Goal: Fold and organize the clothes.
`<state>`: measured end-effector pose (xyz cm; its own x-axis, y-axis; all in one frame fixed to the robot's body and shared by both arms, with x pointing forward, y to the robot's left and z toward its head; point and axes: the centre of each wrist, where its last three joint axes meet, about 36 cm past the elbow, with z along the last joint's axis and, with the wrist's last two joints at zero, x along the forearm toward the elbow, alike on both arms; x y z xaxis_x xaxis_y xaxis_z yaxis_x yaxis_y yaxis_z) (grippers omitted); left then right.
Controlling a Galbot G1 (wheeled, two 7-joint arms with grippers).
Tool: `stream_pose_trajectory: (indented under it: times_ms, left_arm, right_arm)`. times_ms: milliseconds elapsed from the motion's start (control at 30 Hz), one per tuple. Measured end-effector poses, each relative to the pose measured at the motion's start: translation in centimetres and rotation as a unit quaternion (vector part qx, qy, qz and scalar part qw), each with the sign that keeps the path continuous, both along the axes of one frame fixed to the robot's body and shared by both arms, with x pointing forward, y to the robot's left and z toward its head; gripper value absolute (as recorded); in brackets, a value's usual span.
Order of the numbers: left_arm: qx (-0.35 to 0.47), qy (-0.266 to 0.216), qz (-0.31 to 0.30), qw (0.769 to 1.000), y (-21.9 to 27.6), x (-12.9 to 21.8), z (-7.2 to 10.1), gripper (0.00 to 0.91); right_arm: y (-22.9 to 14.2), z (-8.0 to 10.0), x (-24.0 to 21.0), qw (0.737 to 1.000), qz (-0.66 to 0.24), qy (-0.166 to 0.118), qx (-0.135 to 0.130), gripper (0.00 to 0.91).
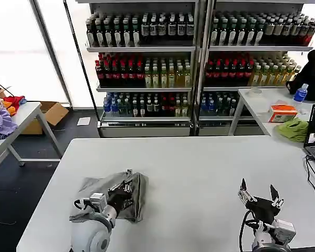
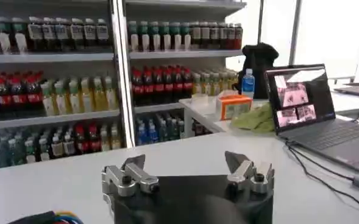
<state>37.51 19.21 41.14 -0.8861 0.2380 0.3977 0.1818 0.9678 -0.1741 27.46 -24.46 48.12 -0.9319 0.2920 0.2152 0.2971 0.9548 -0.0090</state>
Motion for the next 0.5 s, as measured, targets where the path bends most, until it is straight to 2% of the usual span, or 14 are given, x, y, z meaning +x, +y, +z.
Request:
stream_pose_trajectory:
  times_ms: [33,300,400,500]
  left_arm:
    - [-0.003,0.000,-0.003,1.000,-0.2,0.0,-0.1,0.907]
    - [-0.069,0.006,-0.016,0.997,-1.3,-0.6,0.0,0.907]
    - [-0.111,0.009,-0.018,0.994,-1.5,-1.2,0.9,0.907]
    - [-0.160,0.002,-0.017,0.987,-1.2,-1.5,2.7,0.907]
  right_arm:
    - [0.0,0.0,0.0,1.000,0.000,0.000,-0.001,0.907]
    - [0.2,-0.2,0.2,1.000,0.001,0.002,-0.002,0.907]
    - [0.3,-0.3,0.4,1.000,0.002,0.002,-0.003,0.907]
    - [0.4,-0.5,0.6,1.000,0.006,0.003,-0.003,0.907]
